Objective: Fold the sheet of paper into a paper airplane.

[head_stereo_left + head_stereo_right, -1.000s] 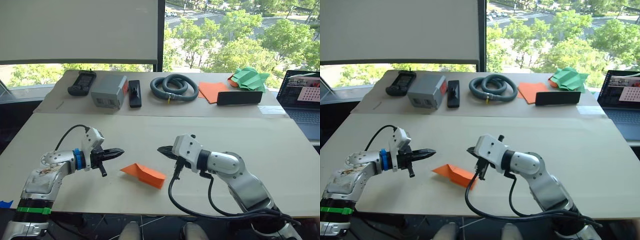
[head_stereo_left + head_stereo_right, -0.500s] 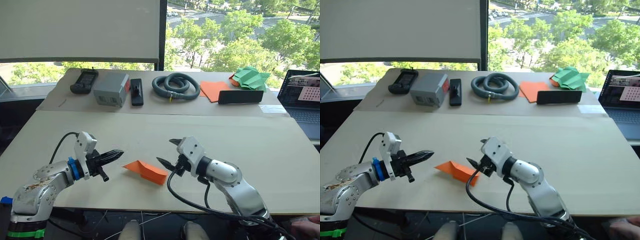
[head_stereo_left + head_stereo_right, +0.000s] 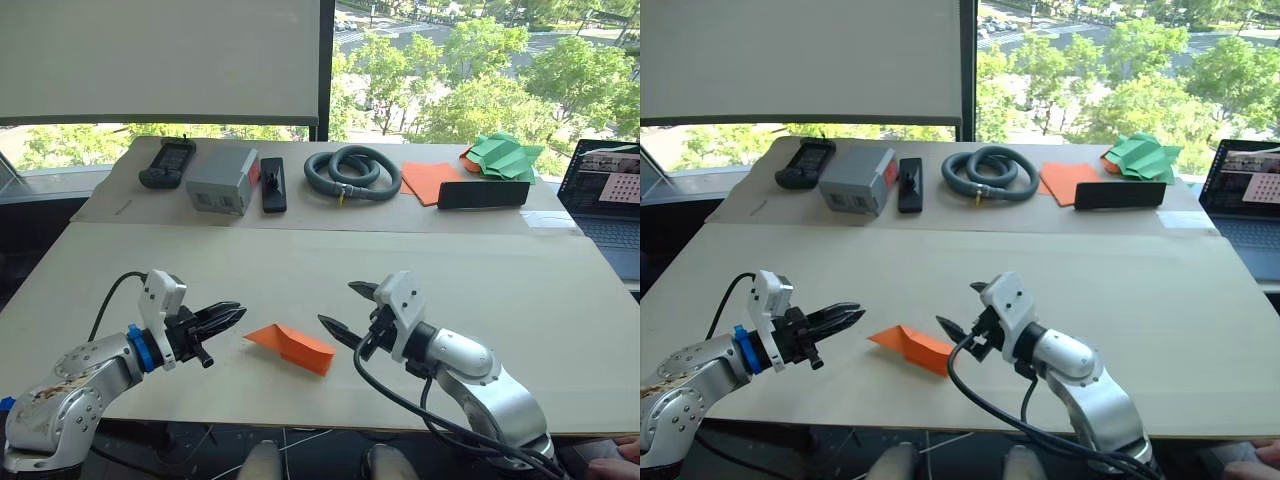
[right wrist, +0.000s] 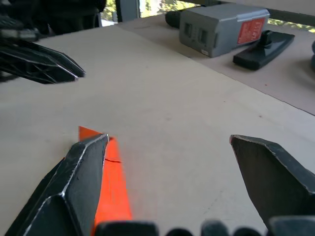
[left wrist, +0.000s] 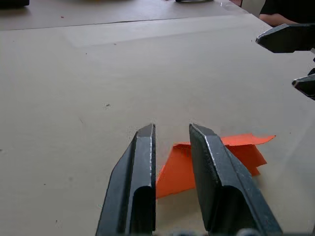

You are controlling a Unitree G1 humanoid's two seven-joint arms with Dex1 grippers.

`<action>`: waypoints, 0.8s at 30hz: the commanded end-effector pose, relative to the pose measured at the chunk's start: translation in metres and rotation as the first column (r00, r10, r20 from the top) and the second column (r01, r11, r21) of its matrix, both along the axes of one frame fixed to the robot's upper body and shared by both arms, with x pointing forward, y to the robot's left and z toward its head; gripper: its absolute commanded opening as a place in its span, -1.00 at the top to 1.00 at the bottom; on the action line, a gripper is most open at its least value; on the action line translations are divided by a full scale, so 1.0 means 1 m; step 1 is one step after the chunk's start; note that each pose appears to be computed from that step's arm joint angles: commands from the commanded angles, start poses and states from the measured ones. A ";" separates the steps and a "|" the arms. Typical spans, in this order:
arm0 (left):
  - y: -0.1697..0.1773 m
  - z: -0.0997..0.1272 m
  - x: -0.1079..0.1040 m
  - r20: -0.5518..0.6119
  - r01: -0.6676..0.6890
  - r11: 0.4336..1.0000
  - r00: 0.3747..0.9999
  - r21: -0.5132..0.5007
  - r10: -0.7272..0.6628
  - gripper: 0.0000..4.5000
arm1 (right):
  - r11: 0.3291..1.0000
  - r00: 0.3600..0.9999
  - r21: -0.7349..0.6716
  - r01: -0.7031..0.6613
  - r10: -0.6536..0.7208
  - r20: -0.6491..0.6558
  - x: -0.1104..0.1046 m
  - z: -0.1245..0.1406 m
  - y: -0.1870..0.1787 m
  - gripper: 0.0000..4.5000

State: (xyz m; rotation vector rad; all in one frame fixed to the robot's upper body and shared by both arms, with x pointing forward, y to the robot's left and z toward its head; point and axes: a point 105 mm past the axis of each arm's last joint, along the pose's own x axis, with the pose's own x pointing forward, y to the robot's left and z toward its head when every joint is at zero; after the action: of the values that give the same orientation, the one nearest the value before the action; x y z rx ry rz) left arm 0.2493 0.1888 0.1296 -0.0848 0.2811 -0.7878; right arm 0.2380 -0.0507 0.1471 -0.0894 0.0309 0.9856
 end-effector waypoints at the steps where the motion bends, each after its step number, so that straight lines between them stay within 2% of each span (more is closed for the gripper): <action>1: 0.000 0.004 -0.008 0.012 0.027 0.999 1.000 0.023 -0.027 -0.12 | 0.986 0.985 0.020 -0.165 0.166 -0.043 -0.031 0.004 0.007 -0.96; 7: -0.001 -0.004 -0.015 -0.035 0.066 0.997 0.997 0.036 -0.065 -0.99 | 0.931 0.929 -0.064 -0.359 0.350 -0.124 -0.049 -0.022 0.016 -0.96; 11: 0.002 -0.006 -0.016 -0.035 0.067 0.997 0.997 0.044 -0.065 -0.99 | 0.906 0.908 -0.101 -0.411 0.398 -0.130 -0.045 -0.031 0.026 -0.96; 16: 0.002 -0.010 -0.018 -0.035 0.060 0.997 0.998 0.040 -0.059 -0.99 | 0.911 0.920 -0.139 -0.389 0.375 -0.115 -0.026 -0.044 0.035 -0.96; 24: -0.003 -0.007 -0.016 -0.011 0.056 0.998 0.998 0.025 -0.056 -0.99 | 0.957 0.972 -0.167 -0.235 0.230 -0.050 0.013 -0.043 0.025 -0.96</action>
State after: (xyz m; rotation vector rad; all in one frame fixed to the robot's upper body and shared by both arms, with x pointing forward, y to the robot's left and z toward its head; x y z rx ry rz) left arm 0.2324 0.1902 0.1135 -0.0819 0.3513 -0.8235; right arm 0.2417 -0.0231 0.0912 -0.2256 0.2088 1.2536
